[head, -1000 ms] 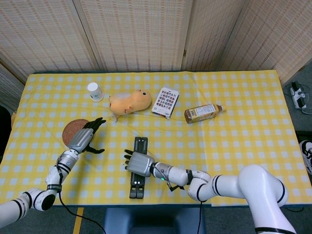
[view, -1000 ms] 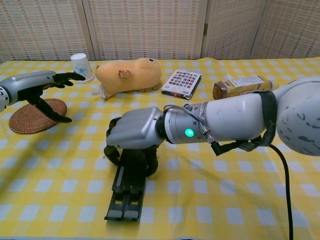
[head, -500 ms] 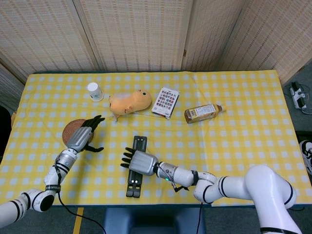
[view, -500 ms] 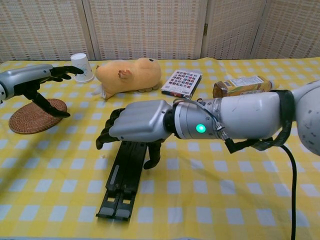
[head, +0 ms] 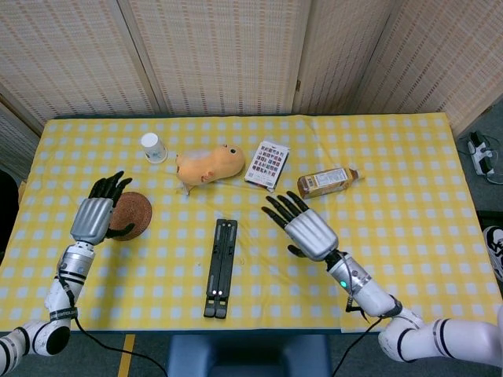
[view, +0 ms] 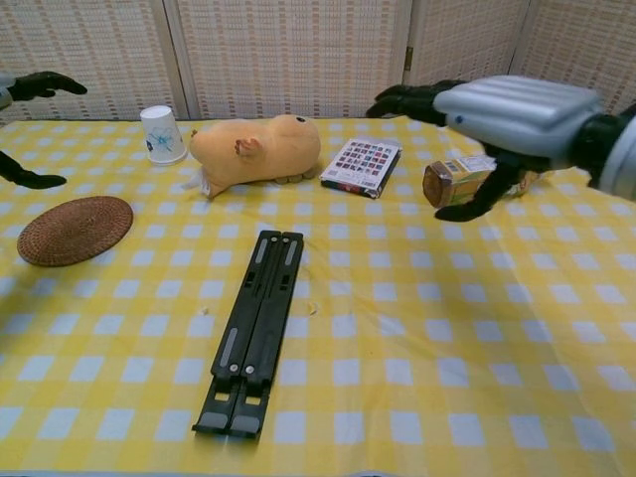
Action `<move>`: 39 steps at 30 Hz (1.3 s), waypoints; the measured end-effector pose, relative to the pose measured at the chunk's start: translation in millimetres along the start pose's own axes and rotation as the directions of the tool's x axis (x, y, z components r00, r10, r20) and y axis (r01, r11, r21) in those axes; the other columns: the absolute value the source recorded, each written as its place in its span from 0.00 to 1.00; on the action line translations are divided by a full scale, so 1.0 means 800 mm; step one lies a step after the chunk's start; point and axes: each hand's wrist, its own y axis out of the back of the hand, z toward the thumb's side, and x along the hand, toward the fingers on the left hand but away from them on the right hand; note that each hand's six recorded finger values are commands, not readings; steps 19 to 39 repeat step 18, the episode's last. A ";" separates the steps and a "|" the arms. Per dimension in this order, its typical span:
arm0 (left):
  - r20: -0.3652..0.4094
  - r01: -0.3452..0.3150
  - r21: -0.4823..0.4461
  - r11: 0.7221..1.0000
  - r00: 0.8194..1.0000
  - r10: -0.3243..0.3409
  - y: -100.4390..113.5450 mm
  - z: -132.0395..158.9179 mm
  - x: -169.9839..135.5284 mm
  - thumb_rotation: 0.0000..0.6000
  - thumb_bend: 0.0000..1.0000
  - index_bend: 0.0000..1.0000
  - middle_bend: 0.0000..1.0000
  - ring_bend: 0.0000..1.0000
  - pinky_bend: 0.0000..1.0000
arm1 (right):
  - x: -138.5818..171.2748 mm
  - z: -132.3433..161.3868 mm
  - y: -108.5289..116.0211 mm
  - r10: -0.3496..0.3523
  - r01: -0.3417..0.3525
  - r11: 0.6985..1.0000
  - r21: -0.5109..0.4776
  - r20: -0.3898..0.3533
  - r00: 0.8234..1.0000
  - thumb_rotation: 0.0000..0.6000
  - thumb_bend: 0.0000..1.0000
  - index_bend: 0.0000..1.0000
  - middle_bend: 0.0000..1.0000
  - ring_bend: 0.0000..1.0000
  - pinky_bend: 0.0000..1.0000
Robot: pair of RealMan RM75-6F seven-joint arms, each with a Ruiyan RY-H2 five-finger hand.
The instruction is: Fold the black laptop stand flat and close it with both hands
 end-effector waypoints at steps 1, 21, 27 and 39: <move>-0.011 -0.017 0.011 1.000 1.000 0.018 0.004 -0.006 -0.006 1.00 0.27 0.13 0.00 0.00 0.00 | 0.014 -0.015 0.003 -0.009 0.010 1.000 -0.011 0.041 0.999 1.00 0.27 0.00 0.00 0.00 0.00; -0.139 -0.097 0.066 0.993 0.985 0.106 0.028 -0.047 -0.169 1.00 0.26 0.11 0.00 0.00 0.00 | 0.272 -0.154 -0.005 -0.030 0.186 0.949 -0.253 0.516 0.856 1.00 0.27 0.00 0.00 0.00 0.00; -0.139 -0.097 0.066 0.993 0.985 0.106 0.028 -0.047 -0.169 1.00 0.26 0.11 0.00 0.00 0.00 | 0.272 -0.154 -0.005 -0.030 0.186 0.949 -0.253 0.516 0.856 1.00 0.27 0.00 0.00 0.00 0.00; -0.139 -0.097 0.066 0.993 0.985 0.106 0.028 -0.047 -0.169 1.00 0.26 0.11 0.00 0.00 0.00 | 0.272 -0.154 -0.005 -0.030 0.186 0.949 -0.253 0.516 0.856 1.00 0.27 0.00 0.00 0.00 0.00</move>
